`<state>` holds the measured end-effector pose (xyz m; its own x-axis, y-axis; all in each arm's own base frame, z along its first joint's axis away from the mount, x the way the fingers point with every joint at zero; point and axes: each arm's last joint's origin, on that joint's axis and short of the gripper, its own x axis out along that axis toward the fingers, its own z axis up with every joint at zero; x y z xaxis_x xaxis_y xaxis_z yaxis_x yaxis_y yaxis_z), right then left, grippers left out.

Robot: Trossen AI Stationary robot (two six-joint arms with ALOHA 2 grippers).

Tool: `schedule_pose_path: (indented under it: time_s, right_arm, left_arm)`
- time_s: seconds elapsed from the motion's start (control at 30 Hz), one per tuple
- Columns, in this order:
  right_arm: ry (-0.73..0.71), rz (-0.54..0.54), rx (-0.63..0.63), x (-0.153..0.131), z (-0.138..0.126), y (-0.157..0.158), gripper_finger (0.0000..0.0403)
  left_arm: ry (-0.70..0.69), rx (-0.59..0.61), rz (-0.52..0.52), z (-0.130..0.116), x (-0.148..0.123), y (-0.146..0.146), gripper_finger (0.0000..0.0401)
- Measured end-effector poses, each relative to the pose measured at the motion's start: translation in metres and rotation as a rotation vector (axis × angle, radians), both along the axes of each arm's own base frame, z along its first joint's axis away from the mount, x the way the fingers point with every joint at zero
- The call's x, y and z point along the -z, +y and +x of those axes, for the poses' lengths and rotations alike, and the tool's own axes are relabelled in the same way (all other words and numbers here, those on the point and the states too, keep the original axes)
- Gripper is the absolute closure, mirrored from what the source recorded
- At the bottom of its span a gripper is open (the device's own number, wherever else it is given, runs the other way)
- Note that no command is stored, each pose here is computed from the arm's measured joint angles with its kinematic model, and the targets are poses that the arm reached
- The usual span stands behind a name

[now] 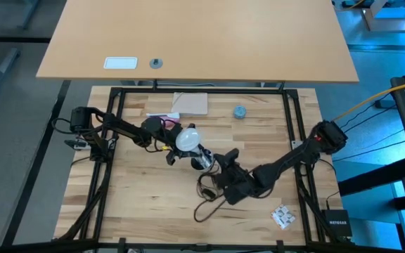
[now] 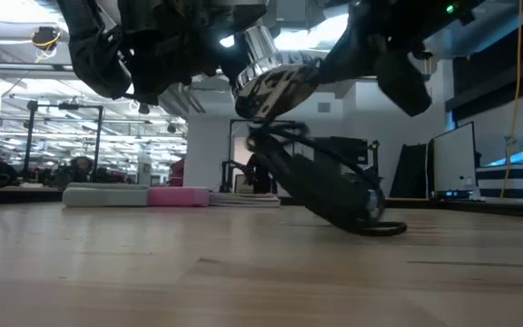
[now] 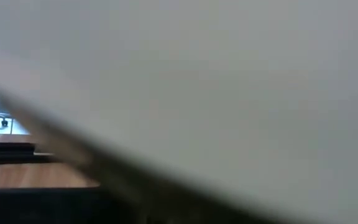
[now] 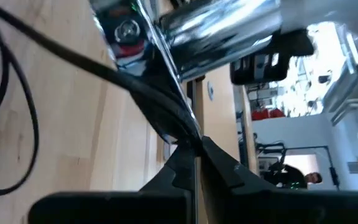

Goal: Screw lightbulb
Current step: Insert the white lightbulb into the desk lamp

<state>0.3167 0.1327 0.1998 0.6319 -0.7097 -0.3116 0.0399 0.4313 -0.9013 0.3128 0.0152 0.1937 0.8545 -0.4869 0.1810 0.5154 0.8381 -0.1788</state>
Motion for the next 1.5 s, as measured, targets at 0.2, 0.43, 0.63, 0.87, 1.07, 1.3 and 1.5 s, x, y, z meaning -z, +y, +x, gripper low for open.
schedule_pose_path:
  time_s: [0.2,0.43,0.63,0.87,1.07,1.3,1.5]
  right_arm:
    - [0.032,0.051,0.035,0.001,0.01,-0.026,0.0387]
    - [0.12,0.034,0.093,0.004,0.019,-0.063,0.04]
    - [0.159,0.109,0.094,0.005,0.026,-0.09,0.0401]
    - [0.228,0.221,0.028,0.01,0.026,-0.1,0.0401]
    - [0.304,0.194,-0.008,0.013,0.02,-0.087,0.0401]
    - [0.394,0.163,-0.102,0.016,0.008,-0.055,0.04]
    - [0.386,0.092,-0.188,0.011,-0.006,-0.018,0.04]
  left_arm:
    - [0.008,-0.008,-0.003,0.0,0.001,0.0,0.025]
    - [0.042,0.141,-0.023,-0.002,0.002,-0.009,0.0252]
    - [0.014,0.151,0.004,-0.002,0.001,-0.018,0.0252]
    - [0.004,0.126,0.01,-0.001,0.001,-0.018,0.0252]
    - [0.0,0.092,0.012,-0.001,0.001,-0.011,0.0251]
    - [0.006,0.032,-0.008,-0.001,0.0,-0.002,0.0251]
    - [0.014,-0.029,-0.022,-0.001,0.001,0.01,0.0251]
